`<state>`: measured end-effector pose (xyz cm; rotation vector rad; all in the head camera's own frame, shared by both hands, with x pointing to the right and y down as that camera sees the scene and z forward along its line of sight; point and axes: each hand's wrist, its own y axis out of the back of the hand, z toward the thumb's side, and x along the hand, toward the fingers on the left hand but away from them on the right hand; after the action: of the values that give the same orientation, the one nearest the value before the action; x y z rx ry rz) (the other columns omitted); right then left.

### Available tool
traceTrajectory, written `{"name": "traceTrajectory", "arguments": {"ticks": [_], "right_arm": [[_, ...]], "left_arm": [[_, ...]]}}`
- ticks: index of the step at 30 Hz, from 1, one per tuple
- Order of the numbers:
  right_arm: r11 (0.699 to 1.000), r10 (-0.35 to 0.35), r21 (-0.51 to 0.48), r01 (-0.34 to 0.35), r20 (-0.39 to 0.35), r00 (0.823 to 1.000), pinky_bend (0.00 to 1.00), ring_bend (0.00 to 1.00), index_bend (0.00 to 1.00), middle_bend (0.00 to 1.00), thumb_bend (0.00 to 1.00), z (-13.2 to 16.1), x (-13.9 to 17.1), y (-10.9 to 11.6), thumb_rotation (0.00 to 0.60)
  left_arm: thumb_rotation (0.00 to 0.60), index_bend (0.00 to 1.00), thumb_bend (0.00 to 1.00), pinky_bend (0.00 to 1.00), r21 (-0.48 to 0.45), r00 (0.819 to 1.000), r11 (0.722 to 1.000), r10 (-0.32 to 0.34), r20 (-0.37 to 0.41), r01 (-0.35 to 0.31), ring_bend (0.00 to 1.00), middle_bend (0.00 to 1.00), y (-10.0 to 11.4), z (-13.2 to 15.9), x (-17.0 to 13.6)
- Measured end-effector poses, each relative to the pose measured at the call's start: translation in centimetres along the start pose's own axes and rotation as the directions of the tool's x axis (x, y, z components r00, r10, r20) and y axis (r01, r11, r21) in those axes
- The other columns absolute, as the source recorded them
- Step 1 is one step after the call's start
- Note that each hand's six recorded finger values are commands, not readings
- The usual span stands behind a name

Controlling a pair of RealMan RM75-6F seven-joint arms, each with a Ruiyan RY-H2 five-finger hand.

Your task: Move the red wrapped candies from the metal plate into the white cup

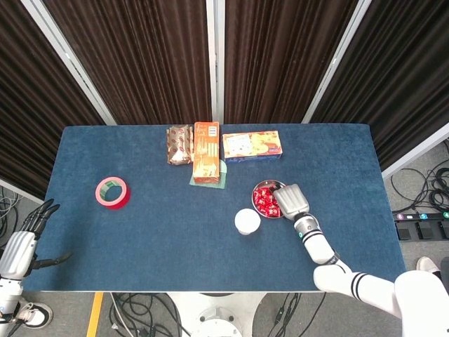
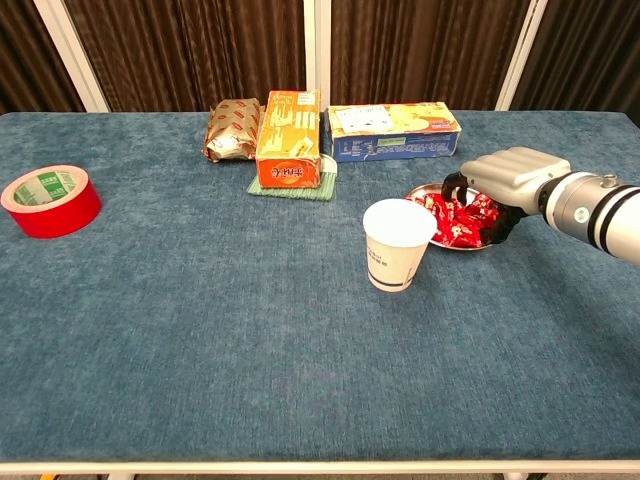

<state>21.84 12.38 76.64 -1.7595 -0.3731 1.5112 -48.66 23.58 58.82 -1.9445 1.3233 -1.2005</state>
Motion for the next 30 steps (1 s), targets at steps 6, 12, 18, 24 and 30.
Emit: {"name": "traceTrajectory", "arguments": {"ticks": [6,12,18,24,30], "right_arm": [[1.0,-0.006,0.0,0.006,0.005,1.0,0.93,0.87,0.51,0.52,0.24,-0.1,0.0,0.2,0.6],[0.999,-0.036,-0.002,0.036,0.0,0.999,0.94,0.89,0.59,0.58,0.29,0.1,0.2,0.9,0.6],[0.998,-0.057,0.016,0.057,0.003,0.998,0.95,0.9,0.62,0.6,0.3,0.1,0.4,1.1,0.6],[0.998,-0.053,0.018,0.053,0.008,0.999,0.95,0.9,0.64,0.62,0.32,0.3,0.2,0.8,0.6],[0.994,-0.106,0.021,0.106,-0.004,0.994,0.96,0.91,0.68,0.64,0.33,0.6,0.4,2.3,0.6]], "left_arm": [[0.6,0.13,0.14,0.11,-0.006,1.0,1.0,0.001,0.002,-0.001,0.03,0.08,0.0,0.0,0.0],[0.6,0.13,0.14,0.11,-0.014,1.0,1.0,0.002,0.005,-0.001,0.03,0.08,0.1,0.0,0.0],[0.6,0.13,0.14,0.11,-0.018,1.0,1.0,0.001,0.009,-0.001,0.03,0.08,0.0,0.1,0.0],[0.6,0.13,0.14,0.11,-0.02,1.0,1.0,0.003,0.004,-0.003,0.03,0.08,0.1,0.0,-0.1],[0.6,0.13,0.14,0.11,-0.023,1.0,1.0,0.005,0.005,-0.005,0.03,0.08,0.2,0.0,0.1]]}}
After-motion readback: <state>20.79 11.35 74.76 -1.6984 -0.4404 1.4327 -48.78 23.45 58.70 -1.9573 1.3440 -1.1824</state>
